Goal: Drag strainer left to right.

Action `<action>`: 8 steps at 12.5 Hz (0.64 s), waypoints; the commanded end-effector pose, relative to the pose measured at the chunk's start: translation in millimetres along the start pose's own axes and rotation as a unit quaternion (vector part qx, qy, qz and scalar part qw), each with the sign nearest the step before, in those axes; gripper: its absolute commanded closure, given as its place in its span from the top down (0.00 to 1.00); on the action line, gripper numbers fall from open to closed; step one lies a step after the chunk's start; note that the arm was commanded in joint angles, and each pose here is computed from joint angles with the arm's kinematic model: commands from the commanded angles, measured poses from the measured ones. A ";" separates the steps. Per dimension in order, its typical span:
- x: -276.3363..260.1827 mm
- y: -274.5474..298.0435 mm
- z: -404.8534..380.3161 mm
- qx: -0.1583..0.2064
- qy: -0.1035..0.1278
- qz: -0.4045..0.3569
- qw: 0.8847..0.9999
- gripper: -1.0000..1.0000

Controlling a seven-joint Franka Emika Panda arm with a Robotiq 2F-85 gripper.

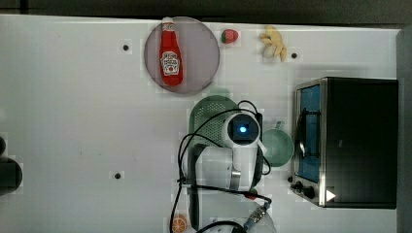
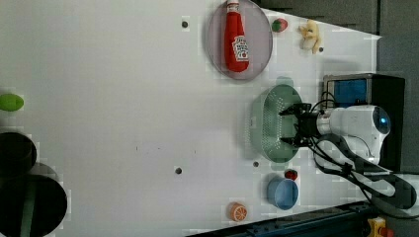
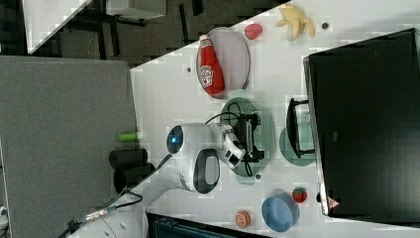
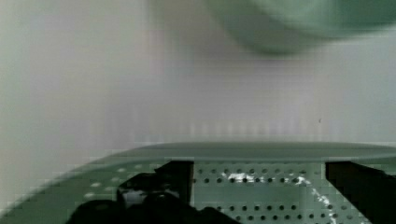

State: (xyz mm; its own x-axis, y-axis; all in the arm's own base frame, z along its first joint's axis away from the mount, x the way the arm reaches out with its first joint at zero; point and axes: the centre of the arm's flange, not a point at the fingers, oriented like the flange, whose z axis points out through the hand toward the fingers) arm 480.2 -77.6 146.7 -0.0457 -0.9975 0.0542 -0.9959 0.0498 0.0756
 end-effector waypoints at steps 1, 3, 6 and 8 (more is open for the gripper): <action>3.1 -4.8 -16.0 0.016 0.003 -0.047 0.999 1.00; -14.8 -7.7 -37.8 0.020 -0.001 -0.125 0.992 1.00; -28.0 -15.1 -105.9 0.039 0.006 -0.243 0.969 1.00; -26.7 -15.8 -166.1 0.032 0.012 -0.304 0.952 1.00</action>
State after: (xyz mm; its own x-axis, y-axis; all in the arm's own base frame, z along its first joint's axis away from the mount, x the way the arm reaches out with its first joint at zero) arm 491.7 -45.1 248.6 0.3805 -0.9248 0.0036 -0.9197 -0.3780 0.1062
